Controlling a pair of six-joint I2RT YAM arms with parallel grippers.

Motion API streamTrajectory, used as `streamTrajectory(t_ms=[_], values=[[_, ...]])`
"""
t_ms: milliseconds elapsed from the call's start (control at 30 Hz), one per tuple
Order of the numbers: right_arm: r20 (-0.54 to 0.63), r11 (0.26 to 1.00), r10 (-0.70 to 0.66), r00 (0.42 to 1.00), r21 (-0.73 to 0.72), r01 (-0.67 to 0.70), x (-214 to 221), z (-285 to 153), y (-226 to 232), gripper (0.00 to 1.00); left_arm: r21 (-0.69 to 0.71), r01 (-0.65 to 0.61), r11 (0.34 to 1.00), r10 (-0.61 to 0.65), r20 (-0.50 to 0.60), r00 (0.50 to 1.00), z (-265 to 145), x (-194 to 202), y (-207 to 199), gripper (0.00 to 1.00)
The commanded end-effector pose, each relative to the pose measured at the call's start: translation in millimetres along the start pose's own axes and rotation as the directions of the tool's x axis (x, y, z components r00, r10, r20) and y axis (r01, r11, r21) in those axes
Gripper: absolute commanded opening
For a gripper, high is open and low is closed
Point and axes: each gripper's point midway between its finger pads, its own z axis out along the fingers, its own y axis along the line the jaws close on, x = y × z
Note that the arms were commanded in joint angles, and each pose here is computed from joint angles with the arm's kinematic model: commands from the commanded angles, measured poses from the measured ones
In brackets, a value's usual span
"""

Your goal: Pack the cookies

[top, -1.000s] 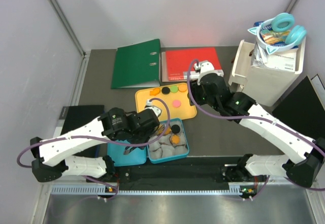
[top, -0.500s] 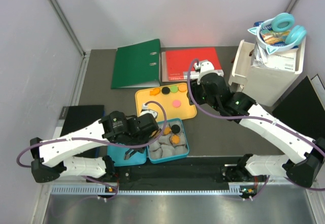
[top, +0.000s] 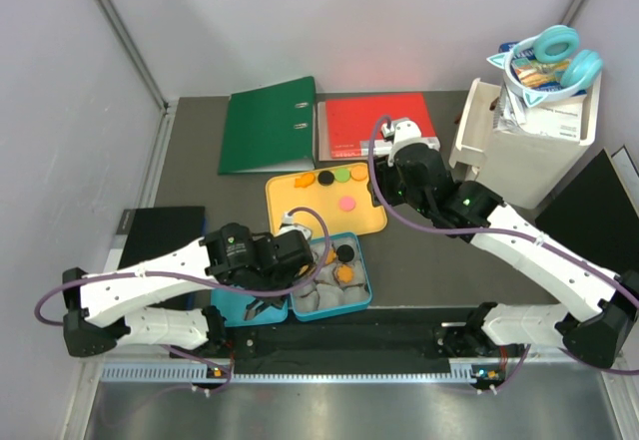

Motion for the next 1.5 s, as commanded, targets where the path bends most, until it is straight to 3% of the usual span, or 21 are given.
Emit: streamTrajectory(t_ms=[0,67,267,1033,1300,1467], values=[[0.056,0.999,0.029,0.998,-0.015,-0.029,-15,-6,-1,0.59,-0.074,-0.011,0.997,0.003,-0.097,0.995,-11,30,24,0.31],[0.057,0.999,0.033,0.998,-0.018,-0.032,-15,-6,0,0.59,-0.069,-0.005,0.998,-0.001,-0.088,0.996,-12,29,24,0.38],[0.060,0.999,0.034,0.998,-0.016,-0.033,-14,-6,-1,0.60,-0.064,-0.007,0.998,0.003,-0.057,0.998,-17,21,22,0.46],[0.054,0.999,0.031,0.998,-0.008,-0.031,-9,-5,-3,0.60,-0.078,-0.019,0.997,0.022,0.036,0.999,-29,-2,23,0.54],[0.061,1.000,0.030,0.998,-0.004,-0.030,-13,-6,-4,0.60,-0.119,-0.027,0.993,0.055,0.242,0.969,-65,-63,17,0.54],[0.055,1.000,0.031,0.998,0.002,-0.031,-13,-7,-5,0.60,-0.260,0.101,0.960,0.007,0.386,0.922,-66,-104,35,0.51]])
